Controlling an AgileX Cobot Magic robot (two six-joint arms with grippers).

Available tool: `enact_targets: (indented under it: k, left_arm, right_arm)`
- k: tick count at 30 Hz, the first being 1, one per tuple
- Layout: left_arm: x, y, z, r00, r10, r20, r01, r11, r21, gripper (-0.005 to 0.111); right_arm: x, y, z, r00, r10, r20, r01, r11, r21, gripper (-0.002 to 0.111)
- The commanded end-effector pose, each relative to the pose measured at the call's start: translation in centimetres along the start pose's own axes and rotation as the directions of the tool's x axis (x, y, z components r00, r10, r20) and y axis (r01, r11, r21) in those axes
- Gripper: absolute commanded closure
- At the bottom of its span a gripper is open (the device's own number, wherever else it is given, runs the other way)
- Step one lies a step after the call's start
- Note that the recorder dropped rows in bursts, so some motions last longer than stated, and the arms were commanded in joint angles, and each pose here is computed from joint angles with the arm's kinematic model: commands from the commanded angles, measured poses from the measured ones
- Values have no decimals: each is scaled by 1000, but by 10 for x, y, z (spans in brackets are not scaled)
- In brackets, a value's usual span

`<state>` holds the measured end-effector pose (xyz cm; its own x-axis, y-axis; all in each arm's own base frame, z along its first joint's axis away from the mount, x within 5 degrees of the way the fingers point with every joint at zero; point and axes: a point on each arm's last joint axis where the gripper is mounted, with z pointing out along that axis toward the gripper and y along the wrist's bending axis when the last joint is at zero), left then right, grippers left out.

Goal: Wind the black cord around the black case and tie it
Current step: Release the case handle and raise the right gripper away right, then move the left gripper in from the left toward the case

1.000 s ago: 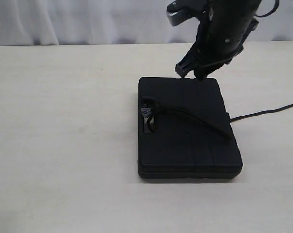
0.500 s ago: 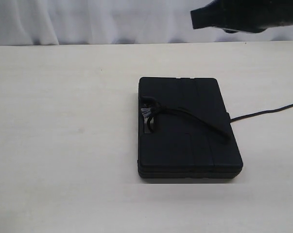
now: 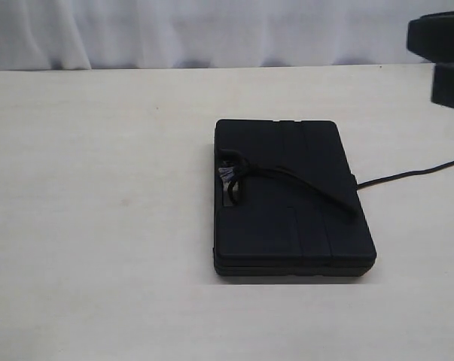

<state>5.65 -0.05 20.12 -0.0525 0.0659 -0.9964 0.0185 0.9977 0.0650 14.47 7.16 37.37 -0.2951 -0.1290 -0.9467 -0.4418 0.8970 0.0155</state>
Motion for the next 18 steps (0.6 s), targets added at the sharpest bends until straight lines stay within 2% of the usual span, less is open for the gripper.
enact_targets:
  k: [1, 2, 4, 7, 8, 9, 11, 14, 18]
  left_arm:
    - [-22, 3, -3, 931, -264, 254, 263, 964, 38, 107]
    - [-27, 5, -4, 902, -308, 302, 309, 950, 46, 107]
    - [-34, 9, -8, 814, -429, 393, 433, 897, 82, 107]
    - [-41, 12, -11, 696, -564, 445, 556, 815, 164, 107]
    - [-43, 12, -12, 652, -603, 460, 583, 786, 204, 107]
    - [-46, 12, -14, 635, -606, 479, 576, 785, 229, 107]
    - [-54, 7, -16, 660, -558, 503, 500, 826, 259, 107]
    - [-79, 2, -12, 706, -531, 469, 441, 847, 296, 107]
    - [-118, -6, 14, 816, -424, 393, 320, 898, 303, 107]
  right_arm:
    - [3, 0, -22, 998, -22, 52, 22, 1000, 4, 104]
    - [4, 0, -26, 999, -28, 47, 27, 1000, 4, 104]
    - [6, -1, -31, 998, -49, 34, 49, 999, 15, 104]
    - [8, -2, -38, 997, -66, 25, 66, 998, 26, 104]
    - [9, -2, -40, 997, -69, 25, 68, 997, 28, 104]
    - [9, -2, -41, 997, -69, 25, 68, 997, 28, 104]
    - [9, -2, -41, 997, -69, 25, 68, 997, 28, 104]
    - [11, -2, -40, 998, -68, 0, 68, 997, 27, 104]
    - [14, -3, -40, 997, -71, -33, 72, 997, 29, 104]
